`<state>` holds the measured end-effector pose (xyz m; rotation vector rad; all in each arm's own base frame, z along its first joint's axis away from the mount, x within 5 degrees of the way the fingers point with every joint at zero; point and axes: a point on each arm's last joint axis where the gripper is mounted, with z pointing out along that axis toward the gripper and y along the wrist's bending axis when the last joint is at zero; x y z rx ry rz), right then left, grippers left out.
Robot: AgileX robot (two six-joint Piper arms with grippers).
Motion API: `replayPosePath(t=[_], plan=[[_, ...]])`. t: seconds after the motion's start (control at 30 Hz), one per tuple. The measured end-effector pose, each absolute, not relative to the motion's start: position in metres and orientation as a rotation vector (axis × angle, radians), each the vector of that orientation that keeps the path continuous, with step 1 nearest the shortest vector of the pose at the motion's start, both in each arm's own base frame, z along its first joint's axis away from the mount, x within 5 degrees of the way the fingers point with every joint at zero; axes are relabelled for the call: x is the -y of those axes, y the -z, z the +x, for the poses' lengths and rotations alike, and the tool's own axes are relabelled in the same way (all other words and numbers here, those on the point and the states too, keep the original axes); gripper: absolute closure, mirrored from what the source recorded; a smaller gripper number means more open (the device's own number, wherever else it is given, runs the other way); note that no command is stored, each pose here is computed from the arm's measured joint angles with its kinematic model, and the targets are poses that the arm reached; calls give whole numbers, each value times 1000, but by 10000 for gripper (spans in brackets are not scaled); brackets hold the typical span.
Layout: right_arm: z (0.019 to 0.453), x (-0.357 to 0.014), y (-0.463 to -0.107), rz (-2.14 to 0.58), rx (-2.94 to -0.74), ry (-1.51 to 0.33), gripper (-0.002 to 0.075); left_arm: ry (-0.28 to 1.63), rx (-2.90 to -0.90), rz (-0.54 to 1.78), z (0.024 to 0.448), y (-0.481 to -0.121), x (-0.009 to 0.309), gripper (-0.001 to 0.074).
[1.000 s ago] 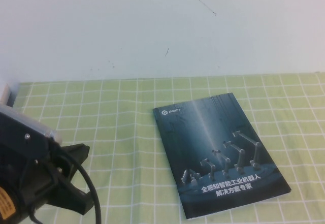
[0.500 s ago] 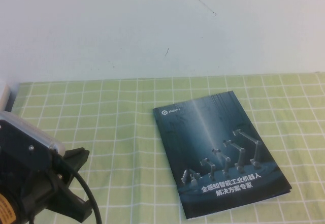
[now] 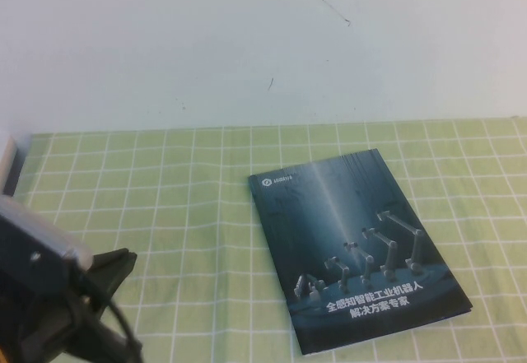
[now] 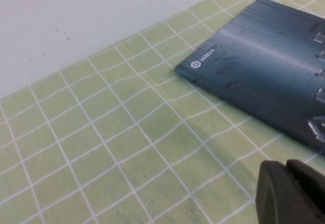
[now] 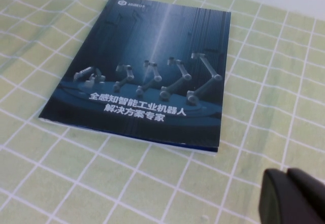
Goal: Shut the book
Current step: 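Close the open booklet and leave it lying on the table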
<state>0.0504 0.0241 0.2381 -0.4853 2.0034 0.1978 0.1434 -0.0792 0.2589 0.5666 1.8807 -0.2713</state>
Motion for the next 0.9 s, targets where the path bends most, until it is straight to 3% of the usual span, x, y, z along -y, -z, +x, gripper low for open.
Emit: replayPosePath(t=[0.27,0.43,0.6,0.9], plan=[[50,-24,-238,-485,-2003,-200,729,274,-1824,522,96,-236,50,738],[50,-24,-238,-485,-2003,-200,729,386,-1828,347,68,-199,34,738],[50,-24,-238,-484,-2004,-202,729,408,-1787,175,61,-184,23,738],[50,-24,-238,-484,-2004,-202,729,261,-1788,-44,59,-182,8,738]])
